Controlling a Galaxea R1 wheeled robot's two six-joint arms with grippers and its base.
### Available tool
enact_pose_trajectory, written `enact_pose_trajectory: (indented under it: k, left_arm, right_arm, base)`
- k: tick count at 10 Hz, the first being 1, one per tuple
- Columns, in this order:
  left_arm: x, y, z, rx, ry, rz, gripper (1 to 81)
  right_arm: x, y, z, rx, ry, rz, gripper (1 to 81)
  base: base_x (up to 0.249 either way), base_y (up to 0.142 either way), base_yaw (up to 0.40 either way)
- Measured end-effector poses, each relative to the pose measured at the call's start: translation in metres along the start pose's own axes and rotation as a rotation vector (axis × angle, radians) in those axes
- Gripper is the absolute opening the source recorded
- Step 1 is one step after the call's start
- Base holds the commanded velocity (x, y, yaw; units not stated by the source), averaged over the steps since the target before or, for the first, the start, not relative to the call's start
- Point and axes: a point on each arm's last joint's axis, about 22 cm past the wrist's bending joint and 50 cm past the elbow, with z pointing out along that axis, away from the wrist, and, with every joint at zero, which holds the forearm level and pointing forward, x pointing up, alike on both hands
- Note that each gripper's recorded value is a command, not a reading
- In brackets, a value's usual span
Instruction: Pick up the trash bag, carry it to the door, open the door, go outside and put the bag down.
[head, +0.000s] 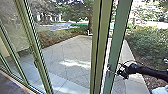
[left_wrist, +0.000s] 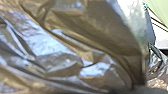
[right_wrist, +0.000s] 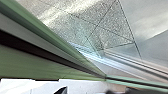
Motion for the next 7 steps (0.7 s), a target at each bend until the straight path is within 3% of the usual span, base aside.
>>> enact_pose_trajectory:
  k: [3,5,7]
  left_arm:
    - [0.000,0.002,0.000,-0.002,-0.002,-0.001,1.0]
    - [0.000,0.007,0.002,-0.008,-0.002,-0.001,1.0]
    - [0.000,0.007,0.002,-0.008,-0.003,-0.006,1.0]
  right_arm:
    - [0.059,0.009,-0.025,-0.054,0.159,-0.156,81.1]
    - [0.084,0.022,-0.038,-0.100,0.214,-0.193,81.1]
    - [0.099,0.038,-0.041,-0.175,0.271,-0.298,81.1]
  base:
    - [0.000,0.000,0.000]
    - [0.000,0.000,0.000]
    - [0.000,0.000,0.000]
